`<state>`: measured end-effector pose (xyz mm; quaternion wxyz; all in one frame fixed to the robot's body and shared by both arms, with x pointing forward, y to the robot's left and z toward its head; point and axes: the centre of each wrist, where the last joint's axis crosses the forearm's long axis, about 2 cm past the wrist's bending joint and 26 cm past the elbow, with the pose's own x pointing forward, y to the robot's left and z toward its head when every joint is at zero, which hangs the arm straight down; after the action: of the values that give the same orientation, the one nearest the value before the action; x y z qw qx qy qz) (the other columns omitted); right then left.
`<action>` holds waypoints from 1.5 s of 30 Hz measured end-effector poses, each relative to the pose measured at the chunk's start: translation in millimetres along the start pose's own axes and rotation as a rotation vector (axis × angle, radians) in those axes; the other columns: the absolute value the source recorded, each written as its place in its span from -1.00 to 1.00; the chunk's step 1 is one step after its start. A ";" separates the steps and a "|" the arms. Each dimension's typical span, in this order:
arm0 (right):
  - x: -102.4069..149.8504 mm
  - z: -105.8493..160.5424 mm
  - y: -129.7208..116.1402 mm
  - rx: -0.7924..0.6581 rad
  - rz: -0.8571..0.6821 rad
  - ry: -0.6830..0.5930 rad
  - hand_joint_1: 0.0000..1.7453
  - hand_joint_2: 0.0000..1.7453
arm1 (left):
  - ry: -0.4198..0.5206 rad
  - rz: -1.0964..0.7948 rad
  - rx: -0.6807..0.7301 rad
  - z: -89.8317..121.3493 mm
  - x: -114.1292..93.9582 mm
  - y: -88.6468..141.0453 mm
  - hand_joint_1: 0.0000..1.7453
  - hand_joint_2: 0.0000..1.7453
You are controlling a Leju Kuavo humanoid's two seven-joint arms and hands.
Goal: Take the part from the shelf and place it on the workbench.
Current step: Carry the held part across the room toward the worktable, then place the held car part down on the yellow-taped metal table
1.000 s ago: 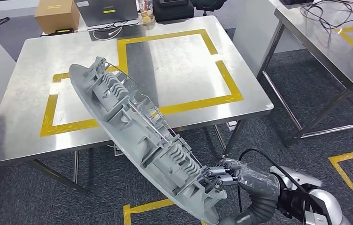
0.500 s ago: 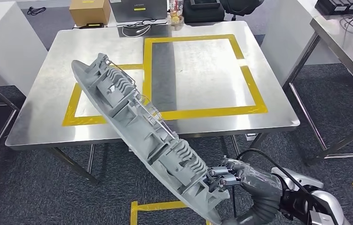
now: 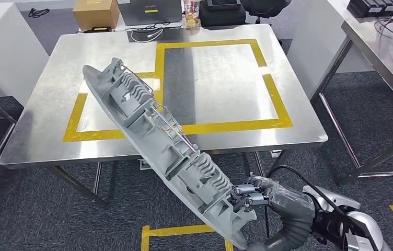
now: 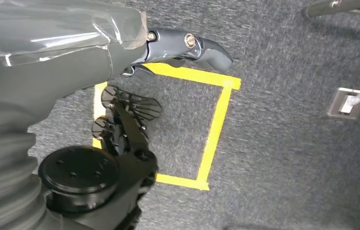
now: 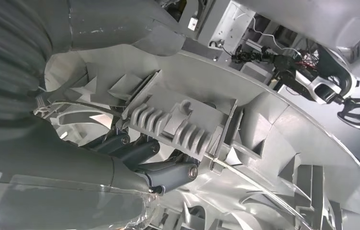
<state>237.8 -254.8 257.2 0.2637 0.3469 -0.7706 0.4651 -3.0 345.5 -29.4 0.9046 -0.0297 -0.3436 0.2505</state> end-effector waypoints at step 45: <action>1.7 1.5 -1.6 -0.013 0.058 0.093 0.98 1.00 | -0.026 0.029 -0.007 1.8 -0.8 3.9 -1.00 1.00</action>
<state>237.8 -257.2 258.7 0.2879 0.3009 -0.7701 0.4833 -6.4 348.3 -29.4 0.8963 -0.0347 -0.3556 0.2627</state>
